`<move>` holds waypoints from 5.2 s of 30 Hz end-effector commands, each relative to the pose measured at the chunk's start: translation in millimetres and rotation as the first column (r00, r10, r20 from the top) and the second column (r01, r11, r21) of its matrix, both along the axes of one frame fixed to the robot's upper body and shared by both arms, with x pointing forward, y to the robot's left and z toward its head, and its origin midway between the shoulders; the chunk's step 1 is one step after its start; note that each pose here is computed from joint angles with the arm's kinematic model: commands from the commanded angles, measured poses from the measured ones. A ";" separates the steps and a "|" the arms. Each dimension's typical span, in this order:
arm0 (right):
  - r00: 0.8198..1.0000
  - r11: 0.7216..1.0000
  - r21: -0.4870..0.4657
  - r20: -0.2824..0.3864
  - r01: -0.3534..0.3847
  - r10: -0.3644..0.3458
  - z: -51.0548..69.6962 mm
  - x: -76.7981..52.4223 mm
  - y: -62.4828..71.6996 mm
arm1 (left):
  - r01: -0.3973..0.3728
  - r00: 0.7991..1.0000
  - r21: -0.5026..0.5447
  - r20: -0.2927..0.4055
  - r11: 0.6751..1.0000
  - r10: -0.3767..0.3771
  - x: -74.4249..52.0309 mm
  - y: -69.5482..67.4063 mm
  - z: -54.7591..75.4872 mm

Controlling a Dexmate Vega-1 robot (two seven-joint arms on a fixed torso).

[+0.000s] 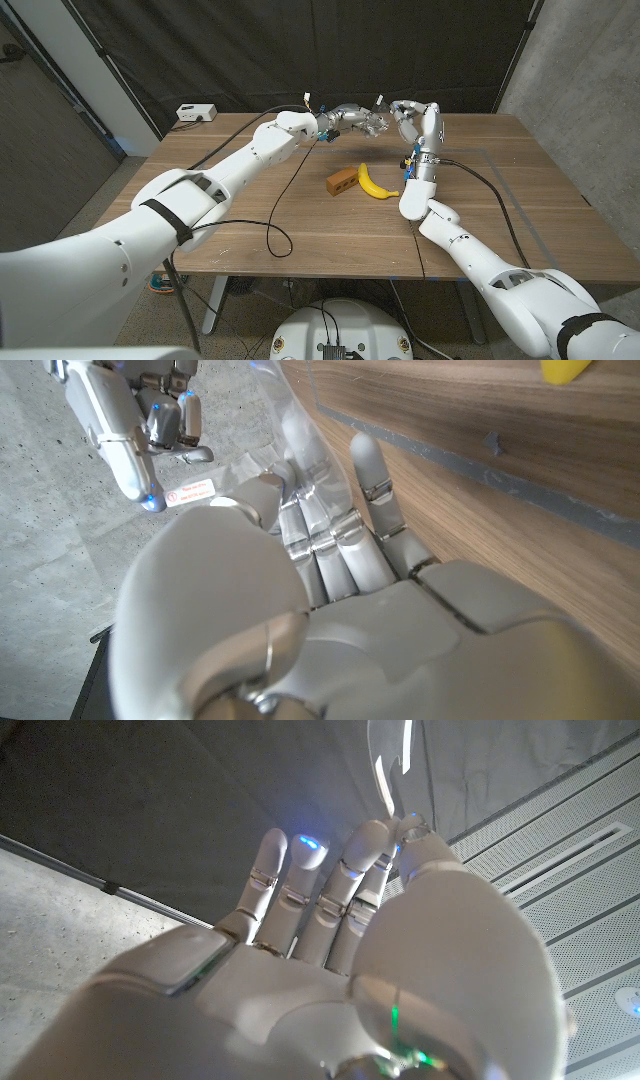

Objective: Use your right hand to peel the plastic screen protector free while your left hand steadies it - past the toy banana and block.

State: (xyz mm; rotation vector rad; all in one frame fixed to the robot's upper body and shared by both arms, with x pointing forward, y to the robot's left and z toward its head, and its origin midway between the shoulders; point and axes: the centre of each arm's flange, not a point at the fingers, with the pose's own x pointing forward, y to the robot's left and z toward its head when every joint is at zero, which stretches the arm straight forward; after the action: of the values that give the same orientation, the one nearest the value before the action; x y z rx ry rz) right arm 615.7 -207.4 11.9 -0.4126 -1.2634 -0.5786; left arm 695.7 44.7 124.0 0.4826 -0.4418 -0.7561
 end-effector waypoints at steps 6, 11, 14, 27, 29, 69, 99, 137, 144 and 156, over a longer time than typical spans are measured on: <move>0.998 0.999 0.002 -0.057 0.037 -0.037 2.0 7.0 1.9 | 0.007 1.000 0.001 0.005 1.000 -0.007 0.5 -0.6 1.9; 0.996 0.999 0.019 -0.075 0.043 -0.042 1.8 9.8 0.9 | 0.009 1.000 0.003 0.002 1.000 -0.009 2.6 -2.3 1.8; 0.997 0.999 0.029 -0.062 0.039 -0.037 1.2 10.0 0.1 | 0.008 1.000 0.002 0.003 1.000 -0.008 3.9 -2.7 2.4; 0.999 0.998 0.049 0.029 0.037 -0.038 -1.8 6.6 0.0 | 0.009 1.000 0.010 -0.005 1.000 -0.009 7.0 -4.5 2.6; 0.998 0.998 0.036 0.034 0.045 -0.046 -1.0 5.8 -0.1 | 0.008 1.000 0.010 -0.009 1.000 -0.008 7.3 -4.4 2.6; 0.926 0.853 -0.362 0.133 0.377 -0.353 -3.2 6.9 24.5 | 0.071 0.990 -0.007 -0.120 0.997 -0.071 14.5 -3.1 -1.4; 0.925 0.844 -0.383 0.214 0.376 -0.315 2.3 -14.2 34.4 | 0.103 0.986 0.007 -0.129 0.995 -0.101 -2.3 -6.6 -7.0; 0.874 0.854 -0.188 0.130 0.484 -0.467 14.8 -11.9 1.5 | 0.137 0.979 0.008 -0.151 0.991 -0.134 2.2 -0.6 -6.3; 0.837 0.791 -0.275 0.176 0.547 -0.518 17.0 -7.8 2.4 | 0.144 0.975 -0.002 -0.173 0.990 -0.142 5.2 -0.1 -6.3; 0.747 0.595 -0.452 0.410 0.665 -0.523 35.9 -16.9 -2.6 | 0.157 0.963 -0.013 -0.219 0.988 -0.156 9.2 1.1 -8.0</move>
State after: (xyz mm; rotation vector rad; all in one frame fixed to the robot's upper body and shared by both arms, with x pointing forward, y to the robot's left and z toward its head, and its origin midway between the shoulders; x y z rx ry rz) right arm 606.1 -204.6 35.7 -1.1333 -1.3902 -0.8612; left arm 701.3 44.8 117.5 0.3879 -0.3028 -0.9385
